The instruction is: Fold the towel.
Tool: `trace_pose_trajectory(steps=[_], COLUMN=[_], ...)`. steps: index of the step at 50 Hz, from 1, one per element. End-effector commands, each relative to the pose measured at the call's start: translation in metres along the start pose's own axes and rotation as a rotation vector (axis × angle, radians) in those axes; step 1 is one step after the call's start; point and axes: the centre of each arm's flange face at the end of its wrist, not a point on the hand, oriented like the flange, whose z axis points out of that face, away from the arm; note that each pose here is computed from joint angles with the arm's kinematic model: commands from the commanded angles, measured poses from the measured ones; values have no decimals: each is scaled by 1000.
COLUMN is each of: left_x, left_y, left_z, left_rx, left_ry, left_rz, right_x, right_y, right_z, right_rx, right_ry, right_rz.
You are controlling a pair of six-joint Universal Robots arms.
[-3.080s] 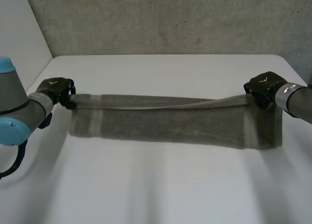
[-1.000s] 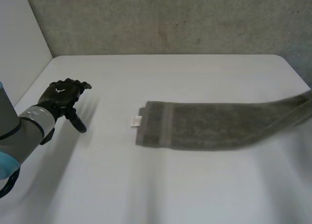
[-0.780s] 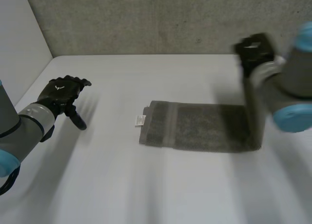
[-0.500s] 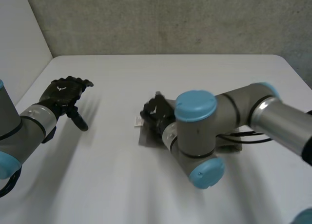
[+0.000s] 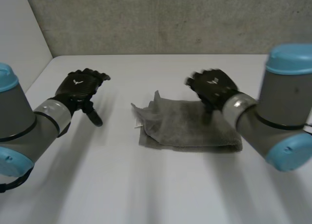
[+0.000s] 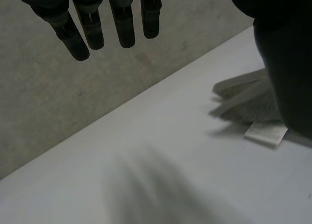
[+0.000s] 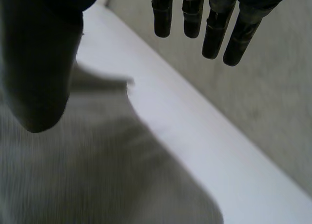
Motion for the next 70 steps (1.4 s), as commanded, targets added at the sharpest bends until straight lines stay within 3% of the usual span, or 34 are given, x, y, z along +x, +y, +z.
trace_pose_trajectory(steps=[1,10,17,22,28,30,35,39,47,59,64,70], left_x=[19,23,27,27,22,22,21,18,7,-1,10,25], left_y=[-9,-10,-8,-6,-13,-15,-27,-42,-61,-74,-75,-72], left_z=[0,0,-2,-3,-2,-2,-2,-3,2,16,24,31], left_rx=[28,33,24,18,38,45,82,126,178,223,231,228], left_ry=[44,55,64,65,51,48,44,38,-33,-71,-42,1], left_rz=[12,14,11,10,15,15,8,-33,-84,-88,-102,-147], right_x=[26,29,29,37,59,48,-34,-85,-129,-111,-88,-52], right_y=[69,115,122,102,46,30,-12,-8,17,-17,-37,-32], right_z=[-13,-7,-1,4,11,13,22,25,37,16,-13,-10], right_rx=[-200,-205,-214,-147,-3,31,123,106,82,125,158,113], right_ry=[55,114,117,144,199,165,-51,-184,-280,-248,-230,-145], right_rz=[40,-56,-85,-102,-146,-159,-235,-308,-439,-309,-237,-172])
